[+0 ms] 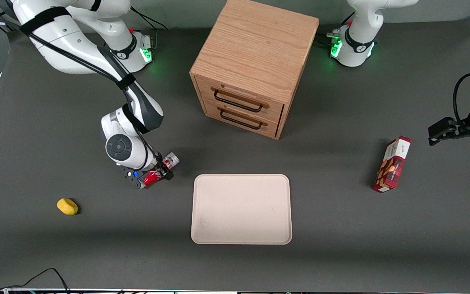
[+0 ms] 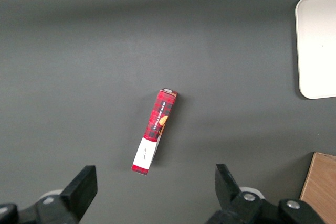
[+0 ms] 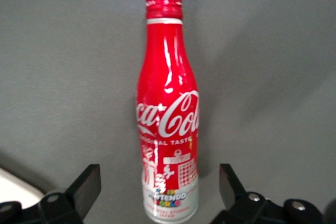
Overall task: Place coke bottle on tray
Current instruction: 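Lower the open right gripper around the bottle's middle and close it, then lift the bottle and carry it over the cream tray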
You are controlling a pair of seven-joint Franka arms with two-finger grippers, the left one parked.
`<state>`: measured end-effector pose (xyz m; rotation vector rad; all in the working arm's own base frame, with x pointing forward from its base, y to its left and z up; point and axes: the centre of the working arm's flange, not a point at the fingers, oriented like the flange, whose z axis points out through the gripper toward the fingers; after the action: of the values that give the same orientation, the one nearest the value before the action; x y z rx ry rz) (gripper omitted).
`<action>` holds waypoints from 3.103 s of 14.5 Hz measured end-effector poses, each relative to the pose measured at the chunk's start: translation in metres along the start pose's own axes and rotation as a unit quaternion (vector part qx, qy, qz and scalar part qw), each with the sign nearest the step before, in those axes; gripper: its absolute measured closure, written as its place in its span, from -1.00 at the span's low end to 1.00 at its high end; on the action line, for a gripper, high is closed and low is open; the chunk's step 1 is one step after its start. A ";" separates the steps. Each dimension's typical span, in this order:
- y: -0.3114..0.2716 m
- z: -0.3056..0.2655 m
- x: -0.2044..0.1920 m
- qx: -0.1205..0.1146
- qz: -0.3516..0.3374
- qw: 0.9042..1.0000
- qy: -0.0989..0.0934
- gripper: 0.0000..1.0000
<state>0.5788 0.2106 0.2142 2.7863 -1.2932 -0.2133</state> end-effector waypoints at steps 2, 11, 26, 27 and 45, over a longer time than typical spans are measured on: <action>0.003 0.010 0.003 -0.004 -0.003 1.000 0.004 -1.00; 0.007 0.030 0.008 0.002 -0.011 1.000 0.017 -0.52; -0.067 -0.160 0.020 0.084 -0.153 0.982 0.074 -0.07; -0.073 -0.176 0.020 0.088 -0.184 0.976 0.080 -0.07; -0.166 -0.050 -0.012 0.064 -0.390 0.918 -0.003 -0.07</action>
<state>0.7039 0.3270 0.2453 3.2505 -0.1207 -0.1694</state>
